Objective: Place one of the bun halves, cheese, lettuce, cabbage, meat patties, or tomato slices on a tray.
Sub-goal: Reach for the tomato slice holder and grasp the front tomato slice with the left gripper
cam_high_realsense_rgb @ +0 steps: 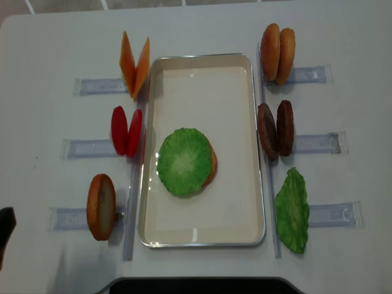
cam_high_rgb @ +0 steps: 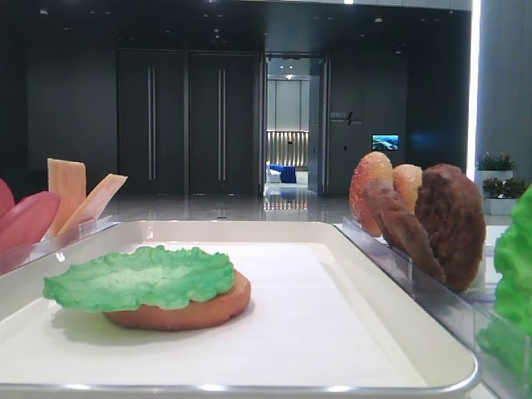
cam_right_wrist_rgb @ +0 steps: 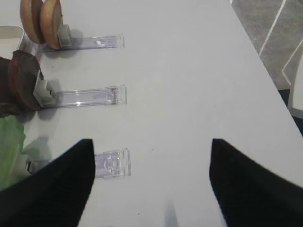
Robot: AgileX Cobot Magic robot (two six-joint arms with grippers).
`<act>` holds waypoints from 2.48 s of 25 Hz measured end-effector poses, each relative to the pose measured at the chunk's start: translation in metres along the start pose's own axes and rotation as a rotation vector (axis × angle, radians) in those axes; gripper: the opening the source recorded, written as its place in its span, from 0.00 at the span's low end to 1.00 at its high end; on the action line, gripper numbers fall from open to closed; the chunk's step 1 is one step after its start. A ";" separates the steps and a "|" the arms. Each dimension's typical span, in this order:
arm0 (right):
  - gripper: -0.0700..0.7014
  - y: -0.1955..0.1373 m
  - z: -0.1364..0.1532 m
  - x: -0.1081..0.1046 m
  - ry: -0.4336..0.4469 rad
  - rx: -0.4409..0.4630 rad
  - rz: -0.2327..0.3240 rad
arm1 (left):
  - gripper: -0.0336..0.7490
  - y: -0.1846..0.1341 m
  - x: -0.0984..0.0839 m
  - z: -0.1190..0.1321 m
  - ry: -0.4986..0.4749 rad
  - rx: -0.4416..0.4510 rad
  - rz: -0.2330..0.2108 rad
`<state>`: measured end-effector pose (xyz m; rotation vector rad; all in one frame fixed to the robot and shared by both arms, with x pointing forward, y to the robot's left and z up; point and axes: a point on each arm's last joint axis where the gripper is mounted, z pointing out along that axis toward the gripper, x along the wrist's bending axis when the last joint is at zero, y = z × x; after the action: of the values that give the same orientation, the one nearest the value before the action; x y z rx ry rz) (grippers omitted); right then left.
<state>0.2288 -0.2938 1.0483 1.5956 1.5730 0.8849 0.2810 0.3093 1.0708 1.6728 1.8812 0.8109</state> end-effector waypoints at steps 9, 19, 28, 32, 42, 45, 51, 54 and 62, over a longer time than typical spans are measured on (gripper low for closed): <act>0.72 0.000 0.000 0.000 0.000 -0.001 0.000 | 0.93 0.074 -0.001 0.079 0.032 0.460 0.028; 0.72 0.000 0.000 0.000 0.000 -0.001 0.000 | 0.91 0.155 -0.004 0.136 0.034 0.506 0.032; 0.72 0.000 0.000 0.000 0.000 -0.001 0.000 | 0.88 0.178 -0.023 0.175 0.013 0.545 0.006; 0.72 0.000 0.000 0.000 0.000 -0.001 0.000 | 0.88 0.175 -0.068 0.177 0.041 0.532 0.090; 0.72 0.000 0.000 0.000 0.000 -0.001 0.000 | 0.88 0.156 -0.149 0.174 -0.011 0.547 0.034; 0.72 0.000 0.000 0.000 0.000 -0.001 0.000 | 0.88 0.152 -0.156 0.178 -0.021 0.564 -0.003; 0.72 0.000 0.000 0.000 0.000 -0.001 0.000 | 0.87 0.147 -0.167 0.199 -0.035 0.572 -0.042; 0.72 0.000 0.000 0.000 0.000 -0.001 0.000 | 0.86 0.141 -0.173 0.214 -0.042 0.593 -0.051; 0.72 0.000 0.000 0.000 0.000 -0.001 0.000 | 0.80 0.128 -0.181 0.241 -0.037 0.644 -0.042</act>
<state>0.2289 -0.2938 1.0483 1.5951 1.5725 0.8854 0.5627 0.1646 0.9878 1.9715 2.2906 0.1436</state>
